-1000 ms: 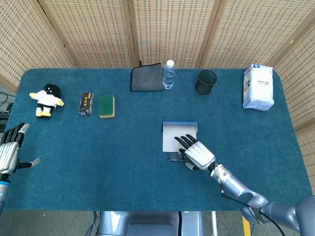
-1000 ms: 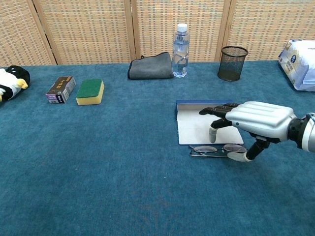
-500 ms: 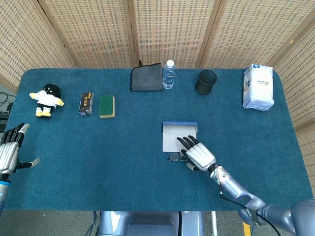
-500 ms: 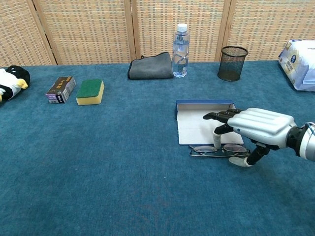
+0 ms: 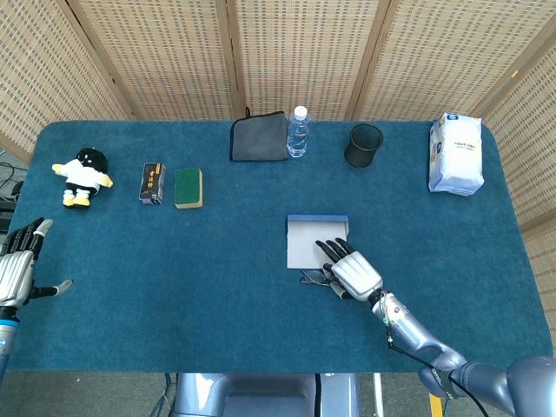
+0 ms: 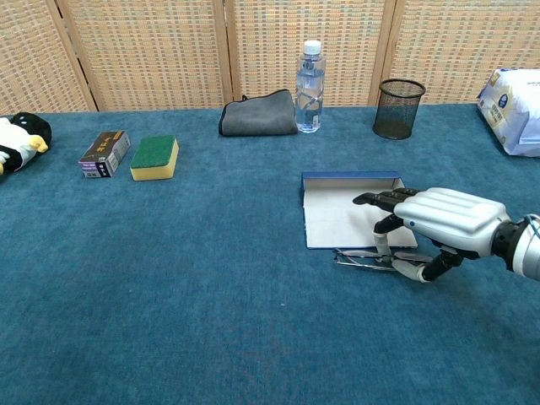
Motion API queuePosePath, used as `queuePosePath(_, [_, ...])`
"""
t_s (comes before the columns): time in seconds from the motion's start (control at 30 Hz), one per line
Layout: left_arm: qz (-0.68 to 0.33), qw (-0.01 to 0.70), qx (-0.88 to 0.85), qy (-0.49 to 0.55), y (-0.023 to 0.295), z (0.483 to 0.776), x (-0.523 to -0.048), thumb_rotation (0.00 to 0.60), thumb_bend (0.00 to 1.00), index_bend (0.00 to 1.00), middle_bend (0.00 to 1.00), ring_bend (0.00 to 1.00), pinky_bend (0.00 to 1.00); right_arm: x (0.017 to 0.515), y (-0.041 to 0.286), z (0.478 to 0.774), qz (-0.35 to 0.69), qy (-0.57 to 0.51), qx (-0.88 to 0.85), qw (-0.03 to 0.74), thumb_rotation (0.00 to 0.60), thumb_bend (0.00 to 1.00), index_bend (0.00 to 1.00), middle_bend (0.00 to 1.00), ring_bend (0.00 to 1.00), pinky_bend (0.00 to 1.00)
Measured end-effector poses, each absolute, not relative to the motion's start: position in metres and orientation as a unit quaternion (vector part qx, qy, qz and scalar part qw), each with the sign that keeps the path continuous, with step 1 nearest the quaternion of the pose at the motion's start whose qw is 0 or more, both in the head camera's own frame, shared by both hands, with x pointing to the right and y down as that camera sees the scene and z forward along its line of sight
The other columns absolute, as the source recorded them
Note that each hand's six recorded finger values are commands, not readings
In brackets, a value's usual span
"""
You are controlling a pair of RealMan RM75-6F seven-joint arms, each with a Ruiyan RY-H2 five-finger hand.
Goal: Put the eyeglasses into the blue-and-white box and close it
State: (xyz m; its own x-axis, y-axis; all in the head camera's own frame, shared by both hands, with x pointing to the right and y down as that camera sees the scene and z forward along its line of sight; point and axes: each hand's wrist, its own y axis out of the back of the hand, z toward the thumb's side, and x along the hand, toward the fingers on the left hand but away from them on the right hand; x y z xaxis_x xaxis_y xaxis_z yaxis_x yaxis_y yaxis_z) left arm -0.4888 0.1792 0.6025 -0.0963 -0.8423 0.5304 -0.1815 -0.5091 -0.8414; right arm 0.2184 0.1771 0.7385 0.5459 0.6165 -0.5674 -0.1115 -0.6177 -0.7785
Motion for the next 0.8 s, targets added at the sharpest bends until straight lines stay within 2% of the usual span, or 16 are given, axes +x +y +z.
queuePosePath(0.37, [-0.613, 0.269, -0.616, 0.415, 0.179, 0.603, -0.489, 0.600, 0.00, 0.00, 0.00, 0.00, 0.00, 0.217, 0.176, 0.734, 0.439, -0.167, -0.778, 0.417, 0.600, 0.55, 0.59, 0.00, 0.00, 0.06])
queuePosePath(0.8, [-0.613, 0.268, -0.616, 0.415, 0.179, 0.603, -0.489, 0.600, 0.00, 0.00, 0.00, 0.00, 0.00, 0.200, 0.155, 0.717, 0.403, -0.194, -0.767, 0.460, 0.600, 0.55, 0.59, 0.00, 0.00, 0.06])
